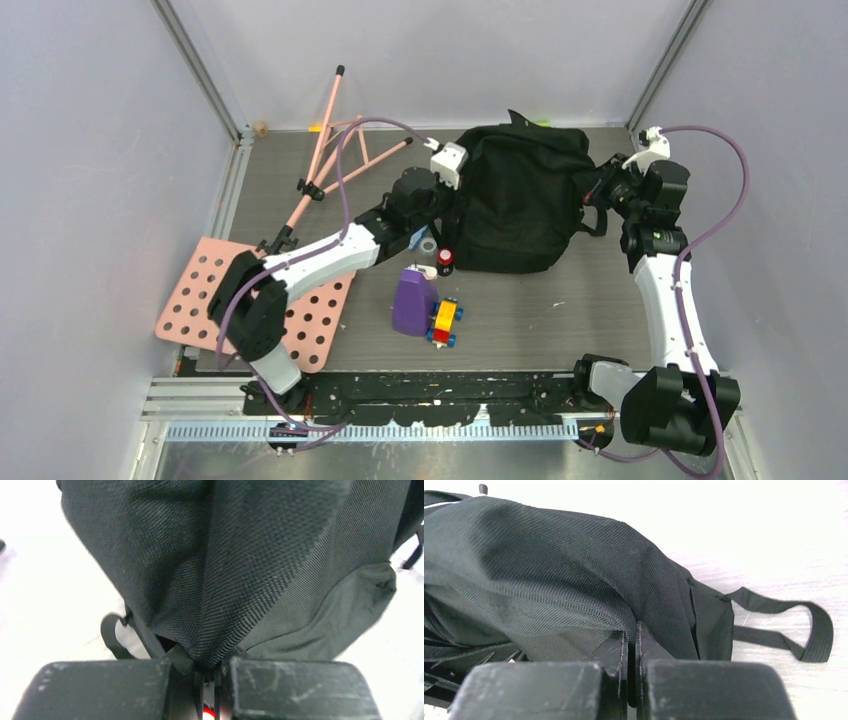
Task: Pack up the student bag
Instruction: Zip the student bag at the center of the board, then adjust the student bag at the center of the board.
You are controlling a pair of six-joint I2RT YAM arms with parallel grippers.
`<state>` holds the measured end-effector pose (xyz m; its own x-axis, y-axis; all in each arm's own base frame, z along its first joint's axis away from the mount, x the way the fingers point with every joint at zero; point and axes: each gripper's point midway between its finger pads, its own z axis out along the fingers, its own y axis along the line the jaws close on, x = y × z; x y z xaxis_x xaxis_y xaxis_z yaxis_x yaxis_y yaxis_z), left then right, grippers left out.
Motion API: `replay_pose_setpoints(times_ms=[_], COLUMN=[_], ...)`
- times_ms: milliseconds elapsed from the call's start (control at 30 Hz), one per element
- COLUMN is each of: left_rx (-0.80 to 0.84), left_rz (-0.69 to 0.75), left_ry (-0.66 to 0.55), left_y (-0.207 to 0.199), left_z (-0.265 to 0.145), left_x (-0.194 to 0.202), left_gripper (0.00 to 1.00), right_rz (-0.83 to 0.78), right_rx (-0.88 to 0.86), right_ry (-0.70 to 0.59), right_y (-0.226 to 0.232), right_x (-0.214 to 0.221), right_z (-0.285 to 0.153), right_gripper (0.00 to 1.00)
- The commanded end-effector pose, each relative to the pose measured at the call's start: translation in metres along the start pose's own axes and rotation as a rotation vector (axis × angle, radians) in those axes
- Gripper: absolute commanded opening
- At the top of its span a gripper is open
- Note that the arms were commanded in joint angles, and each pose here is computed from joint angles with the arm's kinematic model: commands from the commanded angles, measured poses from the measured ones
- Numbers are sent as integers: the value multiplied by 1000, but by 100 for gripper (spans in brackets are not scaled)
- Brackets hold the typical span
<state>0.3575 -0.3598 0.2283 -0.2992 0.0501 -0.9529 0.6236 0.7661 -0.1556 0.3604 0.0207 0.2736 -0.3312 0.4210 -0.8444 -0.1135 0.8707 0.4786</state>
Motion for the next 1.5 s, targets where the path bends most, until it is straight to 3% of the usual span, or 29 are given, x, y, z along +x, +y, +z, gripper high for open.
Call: replay_pose_setpoints(times_ms=[0,100,233,500,600,667,733,833,1000,1167,1467], left_rx=[20,73,86,154,178,195,209,230,223,230,178], left_rz=[87,102,127,127,124,119,86,34,-6,-59,-112], left_ry=[-227,-265,-308,-357,-340,-320,-282,-268,-270,-227,-134], left_y=[10,17,34,59,59,55,52,45,28,6,5], left_z=[37,66,101,144,140,132,121,93,46,18,28], left_x=[-70,-83,-101,-104,-97,-91,-76,-66,-48,-20,21], left_gripper=[0,0,0,1,35,57,70,79,83,86,85], right_rz=[-82,-104,-150,-110,-76,-62,-52,-46,-26,-25,-22], right_rx=[-17,45,101,47,45,54,59,58,70,71,62], right_ry=[-216,-331,-382,-309,-271,-254,-243,-240,-216,-191,-174], right_y=[15,9,2,-11,-18,-21,-21,-18,-19,-18,-12], right_x=[-68,-103,-133,-122,-106,-97,-91,-87,-77,-72,-66], right_z=[7,9,17,67,74,73,69,60,55,50,40], right_gripper=[1,0,1,0,2,13,26,35,39,50,51])
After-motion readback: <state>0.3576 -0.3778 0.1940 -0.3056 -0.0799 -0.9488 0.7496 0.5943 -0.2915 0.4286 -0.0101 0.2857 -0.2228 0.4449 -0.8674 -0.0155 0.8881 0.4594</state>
